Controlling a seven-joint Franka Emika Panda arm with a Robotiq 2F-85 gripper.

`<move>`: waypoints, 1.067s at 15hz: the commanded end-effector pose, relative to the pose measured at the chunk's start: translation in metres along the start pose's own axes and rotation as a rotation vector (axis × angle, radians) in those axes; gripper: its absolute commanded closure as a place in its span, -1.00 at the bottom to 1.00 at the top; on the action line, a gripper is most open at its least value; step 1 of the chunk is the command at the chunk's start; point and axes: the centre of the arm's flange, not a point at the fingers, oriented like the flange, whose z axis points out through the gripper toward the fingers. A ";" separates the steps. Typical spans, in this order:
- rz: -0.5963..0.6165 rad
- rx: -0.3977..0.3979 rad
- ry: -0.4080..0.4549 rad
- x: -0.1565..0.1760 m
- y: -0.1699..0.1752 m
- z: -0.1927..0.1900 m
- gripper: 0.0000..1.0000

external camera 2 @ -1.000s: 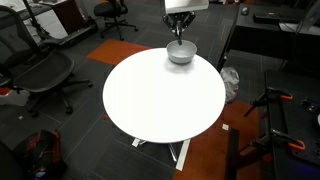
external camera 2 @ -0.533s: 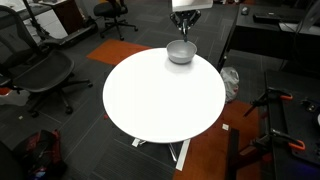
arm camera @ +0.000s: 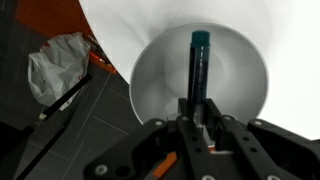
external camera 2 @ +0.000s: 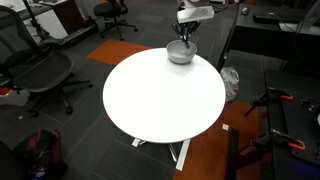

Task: Pick up the marker and put it in the bowl

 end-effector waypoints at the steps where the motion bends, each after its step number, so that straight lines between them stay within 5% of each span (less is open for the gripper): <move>1: -0.047 0.040 -0.005 0.011 -0.003 0.017 0.91; 6: -0.055 0.051 -0.009 0.018 -0.008 0.034 0.91; 7: -0.053 0.053 -0.009 0.019 -0.009 0.035 0.12; 16: -0.048 0.073 -0.004 0.021 -0.020 0.033 -0.99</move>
